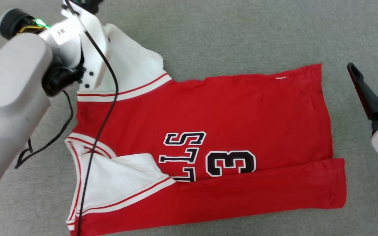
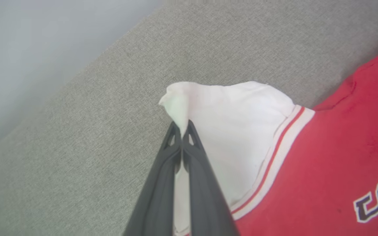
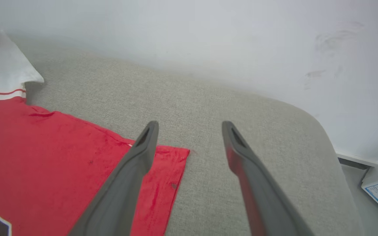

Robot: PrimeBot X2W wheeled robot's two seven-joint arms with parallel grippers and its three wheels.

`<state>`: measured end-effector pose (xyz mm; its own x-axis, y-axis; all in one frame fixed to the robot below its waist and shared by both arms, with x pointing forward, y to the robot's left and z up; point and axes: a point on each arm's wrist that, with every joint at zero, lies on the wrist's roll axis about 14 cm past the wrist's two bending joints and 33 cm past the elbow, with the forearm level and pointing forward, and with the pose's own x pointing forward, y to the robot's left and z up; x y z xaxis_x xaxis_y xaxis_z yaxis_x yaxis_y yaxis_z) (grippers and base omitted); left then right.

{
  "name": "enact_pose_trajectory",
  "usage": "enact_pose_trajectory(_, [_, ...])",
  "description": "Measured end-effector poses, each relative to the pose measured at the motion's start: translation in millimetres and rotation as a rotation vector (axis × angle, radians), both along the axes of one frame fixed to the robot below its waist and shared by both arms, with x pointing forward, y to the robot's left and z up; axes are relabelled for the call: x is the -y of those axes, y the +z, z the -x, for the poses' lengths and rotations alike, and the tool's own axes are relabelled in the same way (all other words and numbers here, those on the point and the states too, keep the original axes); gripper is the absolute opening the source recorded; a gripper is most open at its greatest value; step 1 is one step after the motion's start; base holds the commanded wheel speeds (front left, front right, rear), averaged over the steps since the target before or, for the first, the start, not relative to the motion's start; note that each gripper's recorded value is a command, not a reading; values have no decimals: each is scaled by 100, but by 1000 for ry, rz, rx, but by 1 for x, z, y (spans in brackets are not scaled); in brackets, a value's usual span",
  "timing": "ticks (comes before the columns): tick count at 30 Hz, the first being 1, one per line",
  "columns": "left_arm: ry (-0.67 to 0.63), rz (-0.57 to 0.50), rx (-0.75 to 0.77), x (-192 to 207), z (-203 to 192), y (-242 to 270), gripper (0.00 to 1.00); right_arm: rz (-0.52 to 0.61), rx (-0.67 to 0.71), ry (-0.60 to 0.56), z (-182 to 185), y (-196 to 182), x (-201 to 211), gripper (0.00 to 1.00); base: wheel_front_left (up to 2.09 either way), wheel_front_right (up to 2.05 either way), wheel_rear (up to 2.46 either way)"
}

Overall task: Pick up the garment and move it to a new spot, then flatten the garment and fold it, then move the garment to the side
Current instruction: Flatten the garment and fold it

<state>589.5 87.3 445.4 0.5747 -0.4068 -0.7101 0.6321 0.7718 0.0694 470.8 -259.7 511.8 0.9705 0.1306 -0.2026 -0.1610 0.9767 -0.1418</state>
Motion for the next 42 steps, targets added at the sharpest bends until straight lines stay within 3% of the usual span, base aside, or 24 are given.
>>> enact_pose_trajectory(6, [-37,9,92,-3,13,23,0,52,-180,41,-16,-1,2,100,0,0,0])
enact_pose_trajectory(10, [-52,12,124,-4,20,31,0,66,-394,61,-16,-25,-1,100,0,0,0])
enact_pose_trajectory(18, [-77,25,151,-1,24,30,0,139,-688,75,-25,-65,-3,100,0,0,0])
enact_pose_trajectory(36, [-63,25,129,-11,13,1,0,153,-924,96,-39,-156,-20,100,0,0,0])
enact_pose_trajectory(37, [-61,26,128,-12,13,1,0,148,-920,98,-39,-156,-21,67,0,0,0])
enact_pose_trajectory(38, [-61,27,130,-12,13,1,0,145,-908,100,-39,-155,-21,14,0,0,0])
enact_pose_trajectory(39, [-58,32,133,-12,12,3,0,138,-893,103,-41,-153,-22,0,0,0,0])
enact_pose_trajectory(42, [-48,42,150,-13,13,9,0,122,-829,112,-45,-145,-25,0,0,0,0])
